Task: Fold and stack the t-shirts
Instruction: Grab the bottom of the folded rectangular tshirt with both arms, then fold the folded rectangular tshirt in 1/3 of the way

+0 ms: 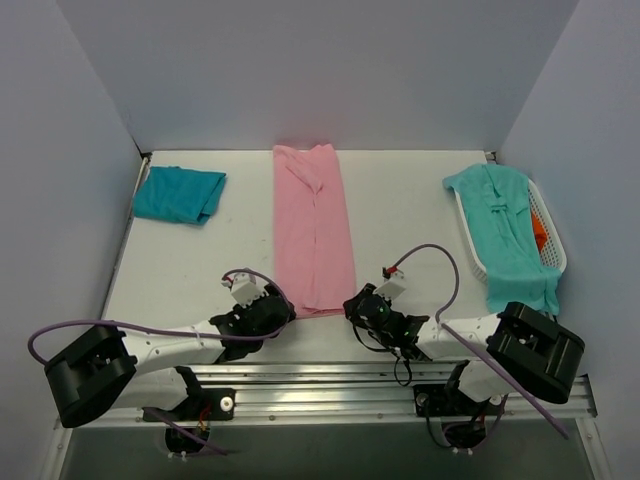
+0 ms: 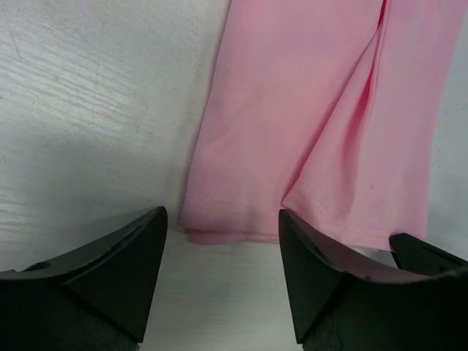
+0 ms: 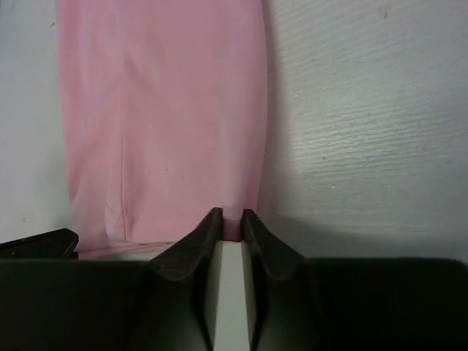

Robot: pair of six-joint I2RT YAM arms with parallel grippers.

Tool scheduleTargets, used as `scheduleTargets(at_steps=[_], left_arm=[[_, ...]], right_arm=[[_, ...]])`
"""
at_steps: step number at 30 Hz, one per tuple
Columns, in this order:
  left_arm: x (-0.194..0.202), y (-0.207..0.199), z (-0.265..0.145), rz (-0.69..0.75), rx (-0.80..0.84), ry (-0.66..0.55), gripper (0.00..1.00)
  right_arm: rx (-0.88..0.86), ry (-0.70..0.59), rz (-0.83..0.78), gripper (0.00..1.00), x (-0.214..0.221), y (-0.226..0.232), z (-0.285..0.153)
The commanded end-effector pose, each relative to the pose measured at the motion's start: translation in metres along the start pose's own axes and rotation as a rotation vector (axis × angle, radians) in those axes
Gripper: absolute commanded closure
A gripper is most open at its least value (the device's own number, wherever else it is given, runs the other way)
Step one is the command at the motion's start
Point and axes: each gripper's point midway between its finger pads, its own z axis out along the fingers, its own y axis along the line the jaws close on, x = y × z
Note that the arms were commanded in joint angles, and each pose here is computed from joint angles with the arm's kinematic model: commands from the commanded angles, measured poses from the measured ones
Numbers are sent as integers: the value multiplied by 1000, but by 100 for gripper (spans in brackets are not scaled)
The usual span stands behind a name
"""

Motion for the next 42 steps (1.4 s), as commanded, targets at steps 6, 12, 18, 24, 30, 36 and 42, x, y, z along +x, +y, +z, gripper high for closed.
scheduleTargets(at_steps=[6, 12, 18, 24, 30, 36, 42], left_arm=[[1, 5, 5, -7, -36, -17, 49], [3, 1, 11, -8, -38, -23, 65], [2, -3, 12, 3, -38, -27, 94], [-1, 2, 3, 26, -45, -21, 98], [-7, 10, -13, 32, -39, -11, 98], [-26, -2, -29, 32, 3, -44, 98], [-64, -33, -44, 38, 52, -121, 98]], right_arm=[[62, -34, -19, 100, -7, -17, -6], [68, -33, -24, 100, -6, -19, -6], [82, -33, -32, 100, -6, -24, -8], [98, -43, -38, 100, -12, -32, -19], [89, -59, -41, 100, -23, -31, -35], [42, -97, -42, 100, -43, -7, -44], [52, -136, -75, 100, -62, 25, -36]])
